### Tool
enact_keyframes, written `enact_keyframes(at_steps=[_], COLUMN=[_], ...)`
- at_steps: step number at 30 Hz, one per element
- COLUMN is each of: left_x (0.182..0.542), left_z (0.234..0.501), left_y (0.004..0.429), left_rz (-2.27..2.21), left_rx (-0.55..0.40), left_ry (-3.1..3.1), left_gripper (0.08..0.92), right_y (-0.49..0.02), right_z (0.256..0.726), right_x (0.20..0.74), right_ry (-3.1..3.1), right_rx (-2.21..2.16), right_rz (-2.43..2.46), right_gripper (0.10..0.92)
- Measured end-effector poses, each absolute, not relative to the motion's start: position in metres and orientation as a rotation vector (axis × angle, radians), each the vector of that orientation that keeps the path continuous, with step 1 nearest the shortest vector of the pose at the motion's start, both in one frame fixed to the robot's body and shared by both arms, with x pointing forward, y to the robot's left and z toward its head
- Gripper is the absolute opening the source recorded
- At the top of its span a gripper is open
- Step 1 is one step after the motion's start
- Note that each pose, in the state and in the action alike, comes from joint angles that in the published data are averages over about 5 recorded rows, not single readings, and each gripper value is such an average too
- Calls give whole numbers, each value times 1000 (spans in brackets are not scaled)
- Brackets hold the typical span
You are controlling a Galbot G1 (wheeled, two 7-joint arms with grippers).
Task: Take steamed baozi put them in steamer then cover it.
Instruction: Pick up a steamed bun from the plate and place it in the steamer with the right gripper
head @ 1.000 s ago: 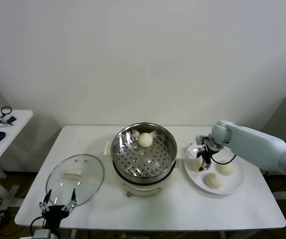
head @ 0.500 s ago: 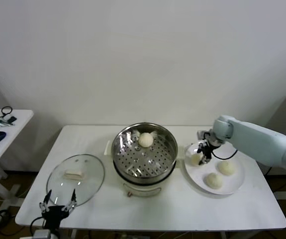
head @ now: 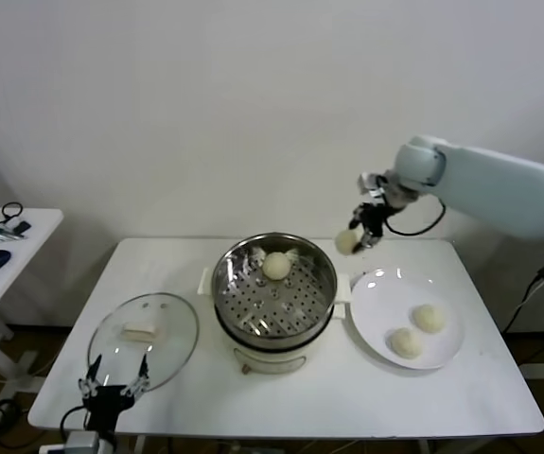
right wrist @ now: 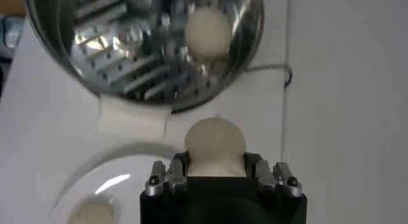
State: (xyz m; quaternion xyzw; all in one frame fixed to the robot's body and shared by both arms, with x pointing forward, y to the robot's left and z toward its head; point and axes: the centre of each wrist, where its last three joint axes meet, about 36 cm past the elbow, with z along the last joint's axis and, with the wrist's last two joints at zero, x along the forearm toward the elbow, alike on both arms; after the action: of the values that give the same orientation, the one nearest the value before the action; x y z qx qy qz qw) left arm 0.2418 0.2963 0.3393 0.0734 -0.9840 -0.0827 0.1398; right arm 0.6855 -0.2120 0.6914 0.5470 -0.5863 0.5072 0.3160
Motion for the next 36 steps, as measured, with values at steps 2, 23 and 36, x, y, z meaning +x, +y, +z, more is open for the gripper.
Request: enact_keyframes(at_steps=[2, 23, 36], left_x=[242, 236, 236], left_z=[340, 348, 350], left_y=[296, 301, 300], left_rz=[-239, -253, -252], left_rx=[212, 241, 241], left_ry=[-2845, -2848, -2848], left_gripper=[823, 823, 823], right_y=[-189, -30, -18], right_z=[697, 603, 582], right_x=[679, 658, 663], right_ry=[-1547, -1401, -1420], right_rx=[1474, 1571, 1577], right_rz=[1335, 1384, 1383], right_gripper=[578, 581, 733])
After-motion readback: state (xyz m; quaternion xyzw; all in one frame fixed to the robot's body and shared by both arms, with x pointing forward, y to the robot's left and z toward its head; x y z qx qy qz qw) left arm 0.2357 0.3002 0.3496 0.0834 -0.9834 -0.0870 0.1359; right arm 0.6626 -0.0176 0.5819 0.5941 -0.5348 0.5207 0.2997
